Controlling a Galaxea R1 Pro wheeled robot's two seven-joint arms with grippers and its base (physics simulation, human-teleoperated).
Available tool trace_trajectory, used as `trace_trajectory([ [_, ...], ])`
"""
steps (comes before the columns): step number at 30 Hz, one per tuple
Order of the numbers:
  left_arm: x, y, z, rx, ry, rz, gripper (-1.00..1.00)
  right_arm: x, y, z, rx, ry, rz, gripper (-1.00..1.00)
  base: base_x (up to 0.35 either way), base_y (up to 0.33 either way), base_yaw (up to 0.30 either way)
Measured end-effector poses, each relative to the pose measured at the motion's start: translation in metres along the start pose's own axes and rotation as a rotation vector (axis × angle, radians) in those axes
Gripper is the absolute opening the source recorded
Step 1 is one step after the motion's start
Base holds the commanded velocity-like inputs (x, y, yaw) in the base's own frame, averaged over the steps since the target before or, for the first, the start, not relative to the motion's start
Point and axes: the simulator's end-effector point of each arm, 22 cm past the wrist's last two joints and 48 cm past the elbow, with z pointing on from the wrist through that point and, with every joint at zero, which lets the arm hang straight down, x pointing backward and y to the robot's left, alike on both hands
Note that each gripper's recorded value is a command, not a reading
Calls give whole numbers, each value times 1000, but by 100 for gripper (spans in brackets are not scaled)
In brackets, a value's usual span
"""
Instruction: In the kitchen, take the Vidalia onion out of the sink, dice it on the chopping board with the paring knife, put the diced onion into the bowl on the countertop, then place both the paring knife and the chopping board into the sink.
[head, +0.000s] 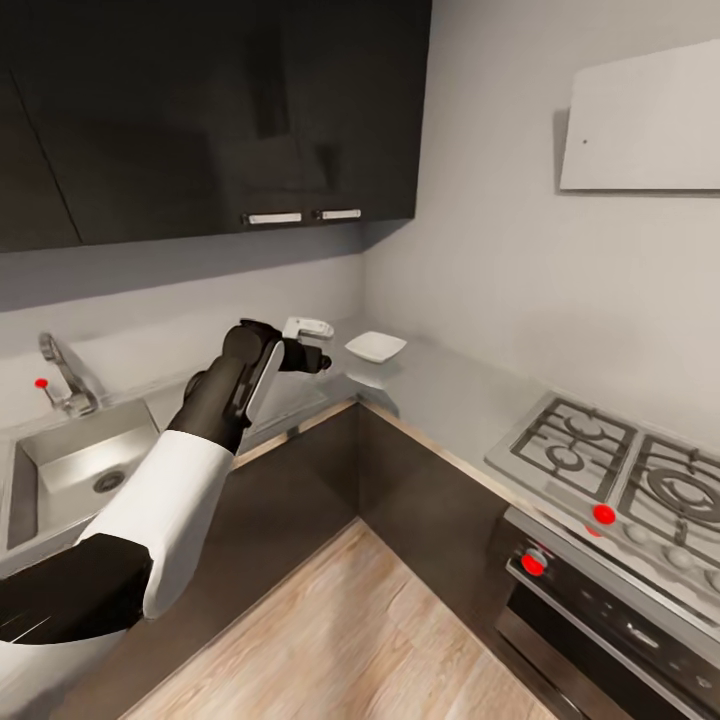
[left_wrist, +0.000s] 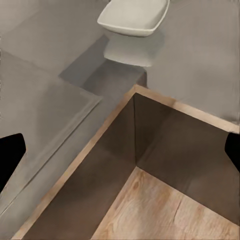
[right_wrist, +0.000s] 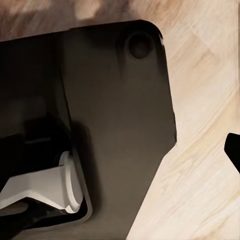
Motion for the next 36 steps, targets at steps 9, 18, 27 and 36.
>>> trace_trajectory([
  [9, -9, 8, -6, -13, -26, 1, 100, 1, 0, 0, 2, 2, 4, 100, 324, 0, 0],
  [18, -10, 10, -6, -15, -30, 3, 100, 6, 2, 0, -8, 26, -1, 100, 92, 0, 0],
  [27, -7, 9, -5, -14, -23, 2, 100, 14, 2, 0, -10, 66, -13, 100, 71, -7, 0],
  [36, -8, 10, -5, -16, -24, 3, 100, 16, 4, -1, -12, 71, -12, 100, 297, -61, 0],
])
